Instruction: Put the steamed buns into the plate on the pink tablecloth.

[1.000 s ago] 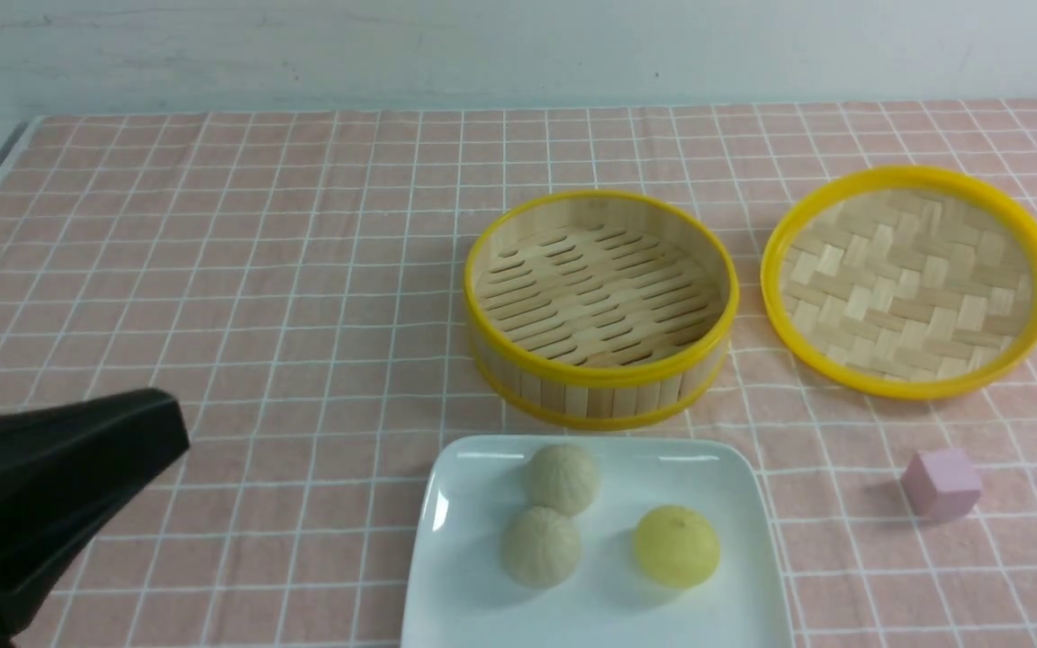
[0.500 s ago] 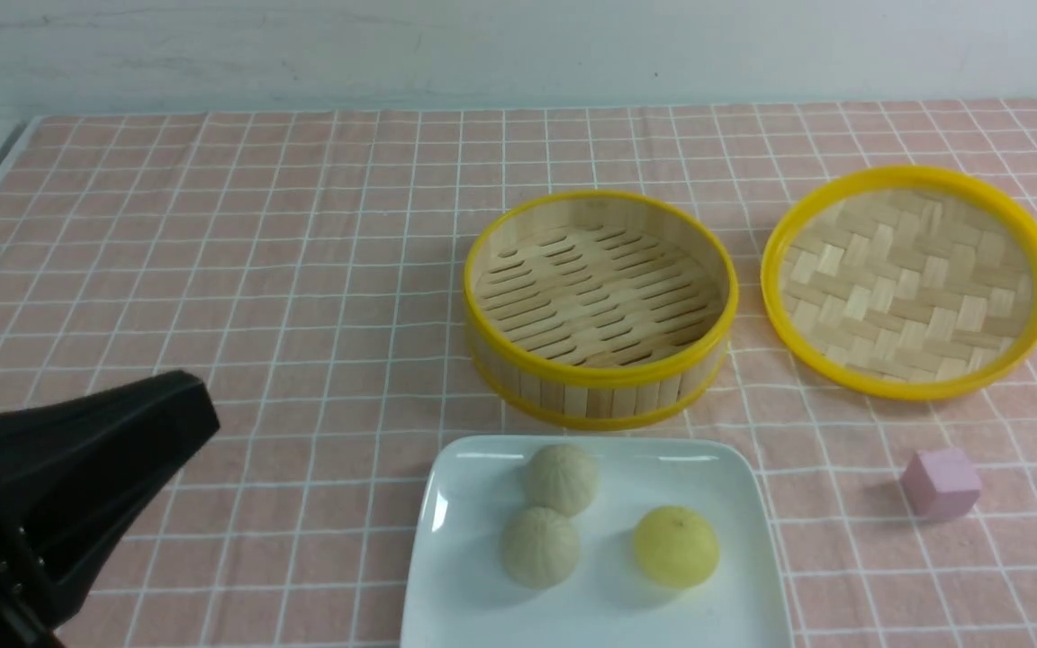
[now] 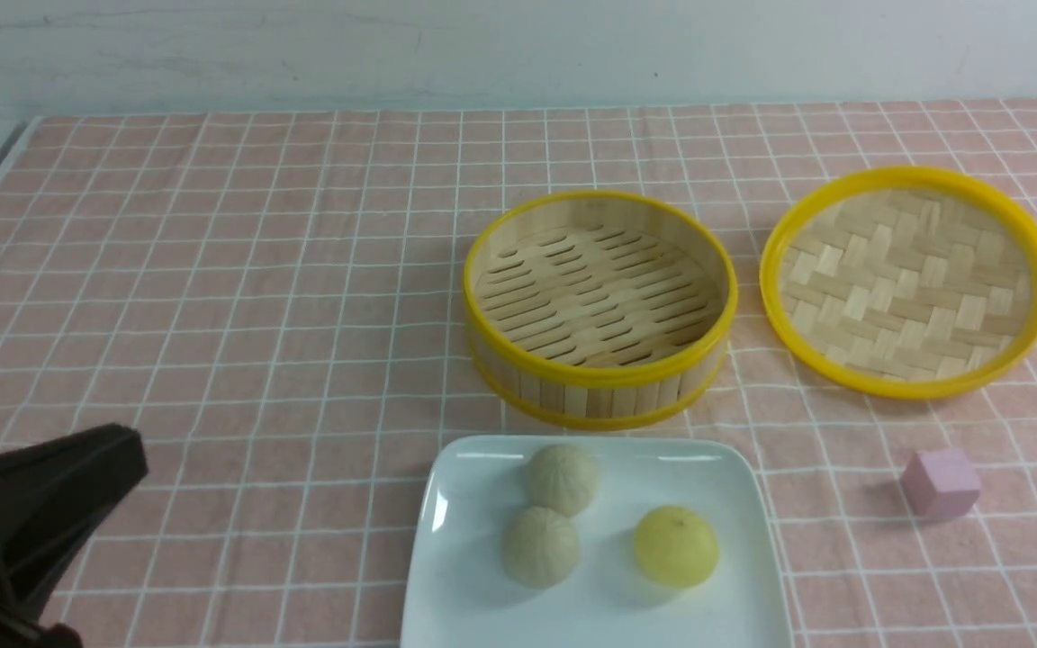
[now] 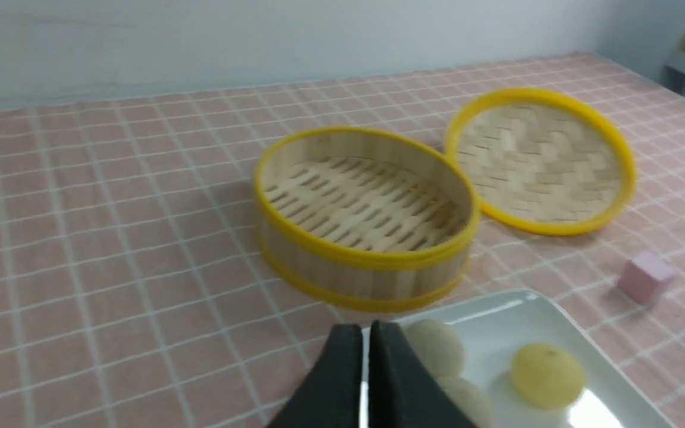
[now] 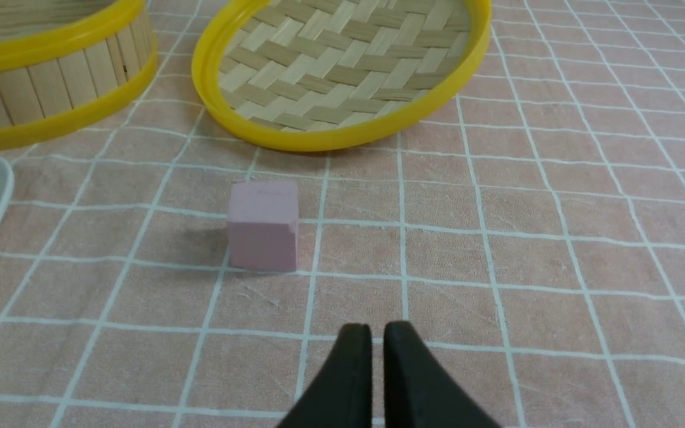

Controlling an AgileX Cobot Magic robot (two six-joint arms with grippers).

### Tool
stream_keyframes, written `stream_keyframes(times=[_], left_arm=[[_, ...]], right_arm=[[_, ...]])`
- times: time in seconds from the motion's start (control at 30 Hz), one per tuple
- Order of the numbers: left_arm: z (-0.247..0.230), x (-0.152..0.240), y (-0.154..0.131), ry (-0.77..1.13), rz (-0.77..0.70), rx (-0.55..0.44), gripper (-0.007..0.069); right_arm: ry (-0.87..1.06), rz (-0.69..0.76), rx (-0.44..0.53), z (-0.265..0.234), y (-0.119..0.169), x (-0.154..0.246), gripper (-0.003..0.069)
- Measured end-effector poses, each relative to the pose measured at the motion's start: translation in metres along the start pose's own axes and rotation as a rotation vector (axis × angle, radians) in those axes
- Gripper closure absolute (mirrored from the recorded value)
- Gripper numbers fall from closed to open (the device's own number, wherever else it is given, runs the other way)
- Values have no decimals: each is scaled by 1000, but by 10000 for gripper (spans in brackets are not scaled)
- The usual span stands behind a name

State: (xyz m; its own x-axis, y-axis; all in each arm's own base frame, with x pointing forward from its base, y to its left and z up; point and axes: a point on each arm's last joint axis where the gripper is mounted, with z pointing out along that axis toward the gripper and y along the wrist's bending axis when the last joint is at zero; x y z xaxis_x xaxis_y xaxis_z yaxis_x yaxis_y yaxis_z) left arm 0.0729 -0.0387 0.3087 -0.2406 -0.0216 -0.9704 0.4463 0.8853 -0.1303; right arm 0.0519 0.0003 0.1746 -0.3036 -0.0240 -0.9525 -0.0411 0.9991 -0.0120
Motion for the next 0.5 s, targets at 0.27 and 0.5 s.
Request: stream_keyframes(times=[0.27,0.5], left_arm=[[-11,67,36,15,-66,-414,581],[-15,107,47,33,-111,-575,578]], right_arm=[[-1,0,0,0,0,0,585],[-1,0,0,0,0,0,576]])
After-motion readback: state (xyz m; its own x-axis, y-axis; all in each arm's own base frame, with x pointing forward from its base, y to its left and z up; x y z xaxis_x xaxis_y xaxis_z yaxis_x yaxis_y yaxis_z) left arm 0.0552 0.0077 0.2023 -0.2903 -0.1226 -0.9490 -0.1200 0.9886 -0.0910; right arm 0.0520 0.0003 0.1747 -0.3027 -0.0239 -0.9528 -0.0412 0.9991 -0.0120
